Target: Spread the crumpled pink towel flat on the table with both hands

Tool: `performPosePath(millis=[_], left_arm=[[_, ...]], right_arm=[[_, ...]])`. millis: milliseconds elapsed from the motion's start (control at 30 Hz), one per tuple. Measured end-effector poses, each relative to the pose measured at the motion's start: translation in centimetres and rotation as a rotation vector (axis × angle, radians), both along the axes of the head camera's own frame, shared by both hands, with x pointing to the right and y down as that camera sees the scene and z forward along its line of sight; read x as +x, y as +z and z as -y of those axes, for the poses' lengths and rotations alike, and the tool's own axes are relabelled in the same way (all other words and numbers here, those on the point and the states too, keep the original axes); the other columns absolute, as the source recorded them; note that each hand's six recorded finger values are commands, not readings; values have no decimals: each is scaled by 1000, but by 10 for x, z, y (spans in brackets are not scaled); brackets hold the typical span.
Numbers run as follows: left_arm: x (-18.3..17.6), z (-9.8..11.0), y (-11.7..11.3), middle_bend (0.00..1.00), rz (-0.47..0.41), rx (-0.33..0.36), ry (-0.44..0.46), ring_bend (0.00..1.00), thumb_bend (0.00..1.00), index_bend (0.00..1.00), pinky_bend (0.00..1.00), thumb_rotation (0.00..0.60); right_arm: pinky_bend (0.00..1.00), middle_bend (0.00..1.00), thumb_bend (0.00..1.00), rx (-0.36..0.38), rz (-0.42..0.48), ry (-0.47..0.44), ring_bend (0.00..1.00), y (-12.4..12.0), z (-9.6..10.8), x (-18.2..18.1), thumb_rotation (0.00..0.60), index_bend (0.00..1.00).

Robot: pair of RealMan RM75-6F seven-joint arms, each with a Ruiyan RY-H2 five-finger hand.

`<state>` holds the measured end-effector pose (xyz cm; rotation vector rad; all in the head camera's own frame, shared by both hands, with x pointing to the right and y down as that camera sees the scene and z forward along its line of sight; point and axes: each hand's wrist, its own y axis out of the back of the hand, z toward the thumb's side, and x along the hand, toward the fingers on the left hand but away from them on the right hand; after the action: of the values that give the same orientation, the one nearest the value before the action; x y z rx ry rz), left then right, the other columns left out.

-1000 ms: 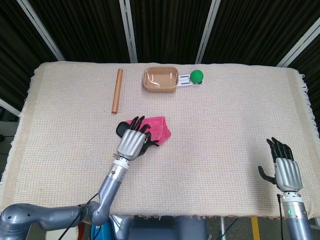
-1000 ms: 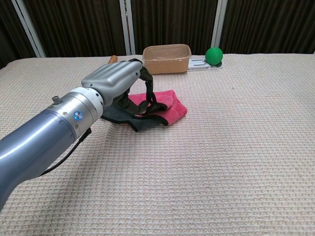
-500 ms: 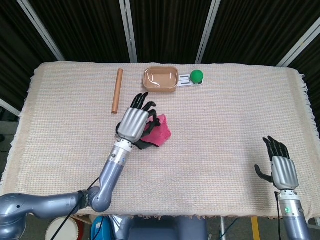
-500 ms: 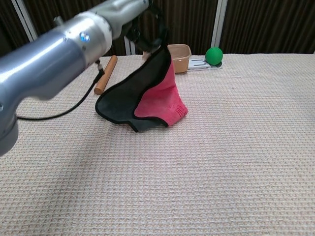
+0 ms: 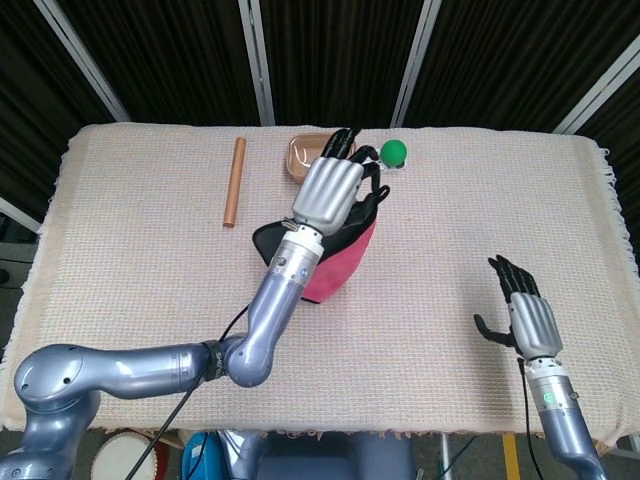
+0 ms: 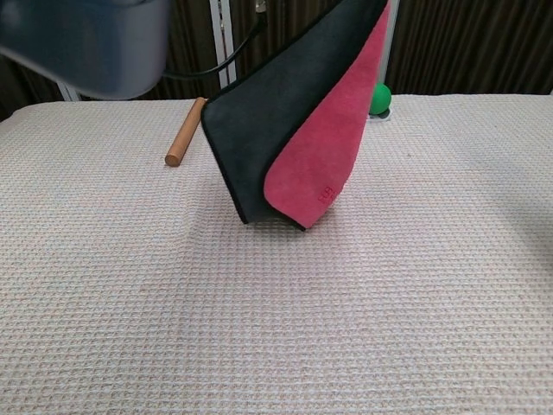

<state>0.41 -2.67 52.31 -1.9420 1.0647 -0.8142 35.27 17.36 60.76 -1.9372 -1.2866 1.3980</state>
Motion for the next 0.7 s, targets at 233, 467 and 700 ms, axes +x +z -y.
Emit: performPosePath(millis=[233,467,700], left_arm=[[42,9,-18,274,-33,9,19,17,502,566,72,600],[61,4,-18,274,-62,-27,22,17,502,566,72,600],[67,-2,-14,275,-66,-37,32,17,502,567,72,600]], right_arm=[[0,0,346,-14,33,-4,0,-5,9,-20,600,0],[0,0,346,-62,113,10,0,-3,7,-43,600,0],[0,0,346,-111,158,68,0,14,14,-57,600,0]])
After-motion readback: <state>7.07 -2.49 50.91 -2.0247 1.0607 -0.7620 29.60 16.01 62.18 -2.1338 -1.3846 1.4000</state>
